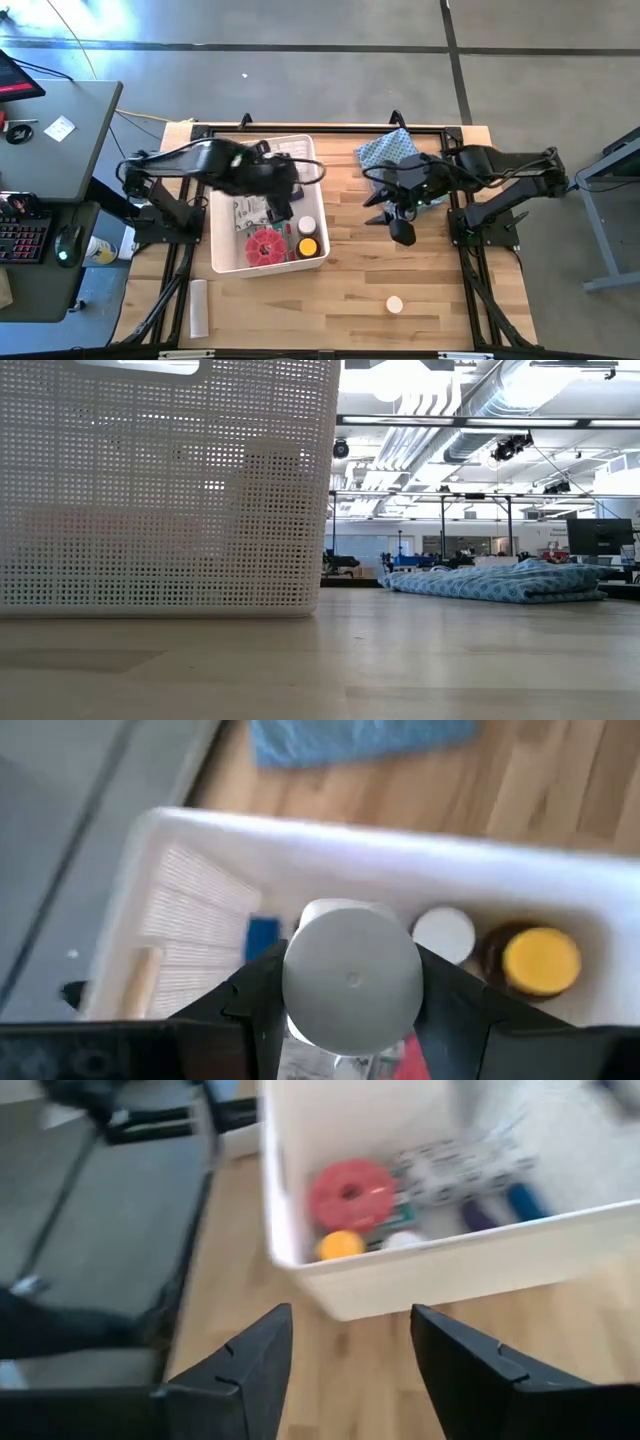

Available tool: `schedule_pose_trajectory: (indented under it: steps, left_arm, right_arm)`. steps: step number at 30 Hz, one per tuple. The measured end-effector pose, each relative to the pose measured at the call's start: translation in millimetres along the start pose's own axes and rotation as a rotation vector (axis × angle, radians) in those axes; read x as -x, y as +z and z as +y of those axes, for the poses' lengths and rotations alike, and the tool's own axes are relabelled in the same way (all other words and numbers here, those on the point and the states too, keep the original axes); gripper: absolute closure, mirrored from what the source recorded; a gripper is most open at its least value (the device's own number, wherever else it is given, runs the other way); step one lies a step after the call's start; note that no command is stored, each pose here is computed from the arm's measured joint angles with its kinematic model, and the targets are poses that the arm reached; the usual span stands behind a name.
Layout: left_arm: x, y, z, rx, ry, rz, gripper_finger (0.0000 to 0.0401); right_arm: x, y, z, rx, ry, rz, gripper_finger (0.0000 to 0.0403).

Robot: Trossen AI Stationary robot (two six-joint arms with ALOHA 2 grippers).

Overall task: Pick & place medical supplies in basket/bin
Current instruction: Put the white medicine bottle into the white bin

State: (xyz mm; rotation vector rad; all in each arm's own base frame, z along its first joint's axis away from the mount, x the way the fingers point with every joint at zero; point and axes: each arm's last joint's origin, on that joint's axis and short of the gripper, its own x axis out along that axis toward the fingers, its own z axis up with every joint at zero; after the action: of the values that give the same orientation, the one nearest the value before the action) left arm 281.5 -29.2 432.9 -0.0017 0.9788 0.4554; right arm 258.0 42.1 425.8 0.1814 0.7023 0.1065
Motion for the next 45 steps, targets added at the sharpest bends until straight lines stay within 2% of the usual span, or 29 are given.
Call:
schedule_pose_trajectory:
  steps: [3, 6, 9, 13, 17, 20, 24, 28, 33, 36, 39, 45]
  left_arm:
    - [-30.4, -3.4, 7.2, -0.018, -0.134, -0.015, 0.0195]
    - [-48.4, -13.8, 21.2, 0.013, -0.265, -0.062, 0.0195]
    - [-62.6, -36.0, 35.6, 0.022, -0.248, -0.053, 0.0195]
    - [-80.1, -64.2, 41.7, 0.016, -0.236, -0.119, 0.0195]
    - [-108.3, -86.7, 34.5, 0.009, -0.27, -0.173, 0.0195]
    - [-125.4, -99.9, 29.4, 0.006, -0.291, -0.155, 0.0195]
    - [-148.3, -102.3, 21.3, 0.012, -0.29, -0.144, 0.0195]
    - [-168.3, -97.5, 13.6, -0.012, -0.291, -0.144, 0.0195]
    - [-201.7, -100.3, 1.0, -0.018, -0.312, -0.054, 0.0194]
    - [-217.7, -102.6, -4.2, -0.016, -0.308, -0.018, 0.0176]
    - [-227.2, -102.0, -7.8, -0.004, -0.309, -0.018, 0.017]
    - [-229.2, -99.8, -9.5, 0.007, -0.337, -0.034, 0.0186]
  right_arm:
    - [5.8, 0.4, -3.0, -0.018, -0.104, -0.04, 0.0213]
    - [9.9, 0.8, -5.4, -0.127, -0.181, -0.08, 0.0219]
    - [11.1, 1.1, -6.8, -0.206, -0.229, -0.107, 0.0225]
    - [11.3, 1.3, -7.9, -0.296, -0.264, -0.133, 0.0232]
    - [12.0, 1.8, -9.9, -0.379, -0.327, -0.175, 0.024]
    - [12.1, 2.0, -10.7, -0.424, -0.348, -0.194, 0.0246]
    - [12.5, 2.3, -11.5, -0.466, -0.371, -0.216, 0.0255]
    - [12.8, 2.6, -12.6, -0.471, -0.406, -0.235, 0.0261]
    - [13.2, 3.3, -13.1, -0.44, -0.428, -0.245, 0.0261]
    - [13.3, 3.4, -13.4, -0.432, -0.438, -0.247, 0.0262]
    - [13.3, 3.5, -13.4, -0.39, -0.445, -0.238, 0.0263]
    - [13.1, 3.1, -13.6, -0.308, -0.455, -0.215, 0.0263]
